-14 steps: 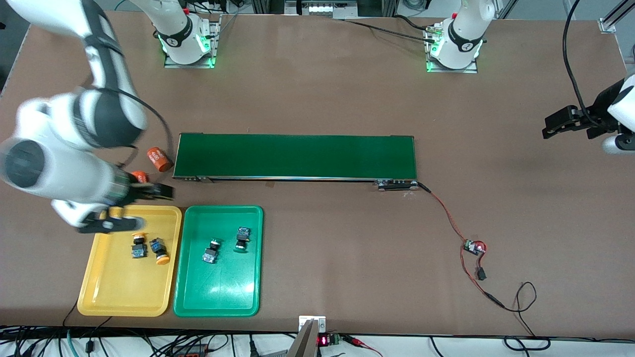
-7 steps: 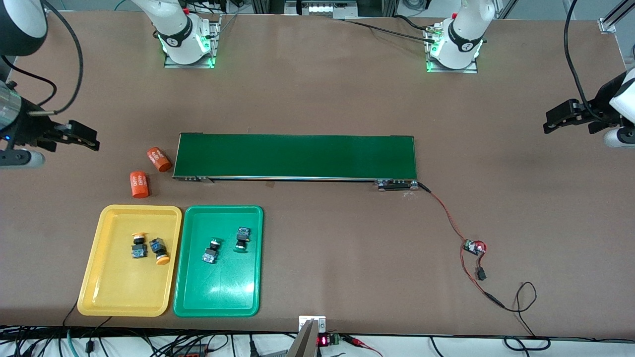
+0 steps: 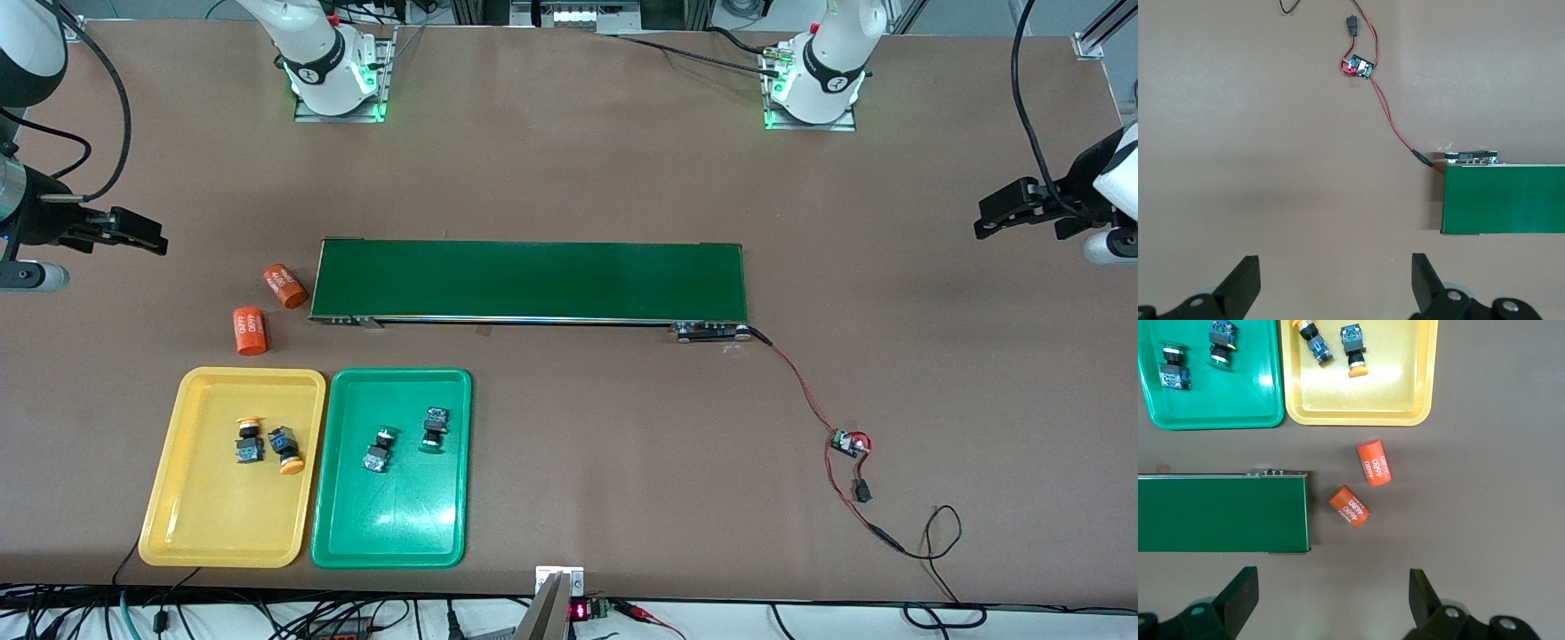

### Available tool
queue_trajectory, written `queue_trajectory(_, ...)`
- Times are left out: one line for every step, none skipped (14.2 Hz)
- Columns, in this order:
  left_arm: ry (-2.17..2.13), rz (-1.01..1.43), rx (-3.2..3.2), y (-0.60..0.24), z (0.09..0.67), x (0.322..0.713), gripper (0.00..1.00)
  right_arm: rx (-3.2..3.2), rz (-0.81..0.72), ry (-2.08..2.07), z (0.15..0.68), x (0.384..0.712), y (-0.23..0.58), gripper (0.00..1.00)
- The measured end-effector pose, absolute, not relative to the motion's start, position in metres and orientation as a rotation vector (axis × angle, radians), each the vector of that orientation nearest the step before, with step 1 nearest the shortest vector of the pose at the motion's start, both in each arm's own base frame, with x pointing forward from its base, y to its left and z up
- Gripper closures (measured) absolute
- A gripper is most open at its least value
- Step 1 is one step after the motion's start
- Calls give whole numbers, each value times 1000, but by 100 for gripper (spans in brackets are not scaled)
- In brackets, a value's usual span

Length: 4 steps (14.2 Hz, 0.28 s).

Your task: Sort buttons by color to trays

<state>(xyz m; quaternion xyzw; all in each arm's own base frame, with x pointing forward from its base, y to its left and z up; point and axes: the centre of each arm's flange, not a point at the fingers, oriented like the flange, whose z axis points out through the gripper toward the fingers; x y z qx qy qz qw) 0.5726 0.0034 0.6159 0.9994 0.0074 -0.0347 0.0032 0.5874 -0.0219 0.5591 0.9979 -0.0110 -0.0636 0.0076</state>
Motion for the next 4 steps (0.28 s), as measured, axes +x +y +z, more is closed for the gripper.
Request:
queue_trajectory(25, -109, 3133, 4, 616, 573, 0, 3120, -202, -43, 559, 587, -25, 0)
queue_trajectory(26, -109, 3133, 4, 616, 573, 0, 3120, -205, -53, 559, 586, -29, 0)
queue_trajectory(26, -109, 3133, 5, 616, 573, 0, 3120, -205, -61, 559, 586, -32, 0)
queue_trajectory(27, -109, 3133, 5, 616, 573, 0, 3120, -204, -64, 560, 586, -33, 0)
